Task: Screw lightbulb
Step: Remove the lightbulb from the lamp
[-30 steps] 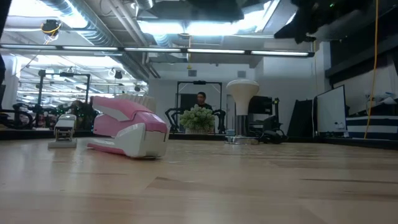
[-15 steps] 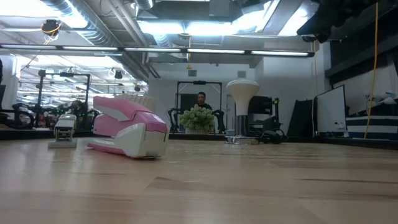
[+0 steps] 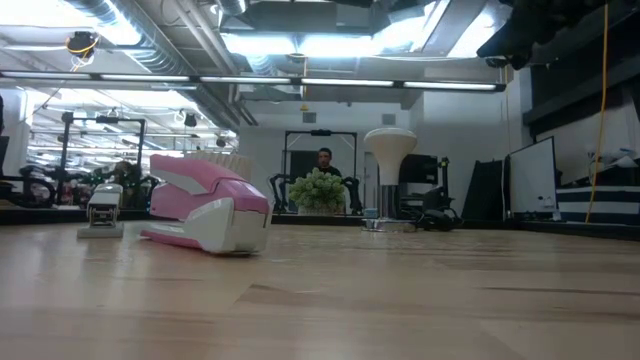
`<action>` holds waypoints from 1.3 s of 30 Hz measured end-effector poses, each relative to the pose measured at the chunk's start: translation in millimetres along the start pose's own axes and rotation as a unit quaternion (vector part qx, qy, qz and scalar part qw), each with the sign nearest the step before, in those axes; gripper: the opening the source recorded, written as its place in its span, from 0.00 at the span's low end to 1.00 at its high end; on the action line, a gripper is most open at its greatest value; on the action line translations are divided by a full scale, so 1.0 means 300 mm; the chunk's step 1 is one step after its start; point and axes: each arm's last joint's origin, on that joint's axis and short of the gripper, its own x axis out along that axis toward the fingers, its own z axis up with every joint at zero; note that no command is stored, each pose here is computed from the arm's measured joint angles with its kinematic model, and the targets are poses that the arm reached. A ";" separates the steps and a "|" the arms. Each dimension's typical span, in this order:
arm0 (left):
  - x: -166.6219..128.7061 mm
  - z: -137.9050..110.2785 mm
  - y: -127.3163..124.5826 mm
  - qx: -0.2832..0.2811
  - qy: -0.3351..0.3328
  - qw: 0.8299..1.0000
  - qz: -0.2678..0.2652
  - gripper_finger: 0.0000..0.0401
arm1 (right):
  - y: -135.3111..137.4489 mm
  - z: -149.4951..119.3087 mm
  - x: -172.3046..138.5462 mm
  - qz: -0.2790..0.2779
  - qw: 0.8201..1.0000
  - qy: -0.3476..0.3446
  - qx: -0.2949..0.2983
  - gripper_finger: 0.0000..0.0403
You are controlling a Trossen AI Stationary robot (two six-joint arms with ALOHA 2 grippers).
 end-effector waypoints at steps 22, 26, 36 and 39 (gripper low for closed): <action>0.000 -0.004 0.000 0.006 0.005 1.000 -0.001 0.00 | 0.000 -0.001 0.000 -0.001 1.000 0.001 0.000 0.01; 0.001 -0.003 0.001 0.005 0.004 1.000 0.000 0.00 | 0.000 -0.001 0.000 -0.001 1.000 0.001 0.000 0.01; 0.001 -0.003 0.001 -0.003 0.003 1.000 0.000 0.00 | 0.000 0.000 0.000 -0.001 1.000 0.001 0.000 0.01; 0.002 -0.003 0.003 -0.008 0.003 1.000 0.001 0.00 | -0.001 0.004 0.000 -0.002 1.000 -0.006 -0.004 0.01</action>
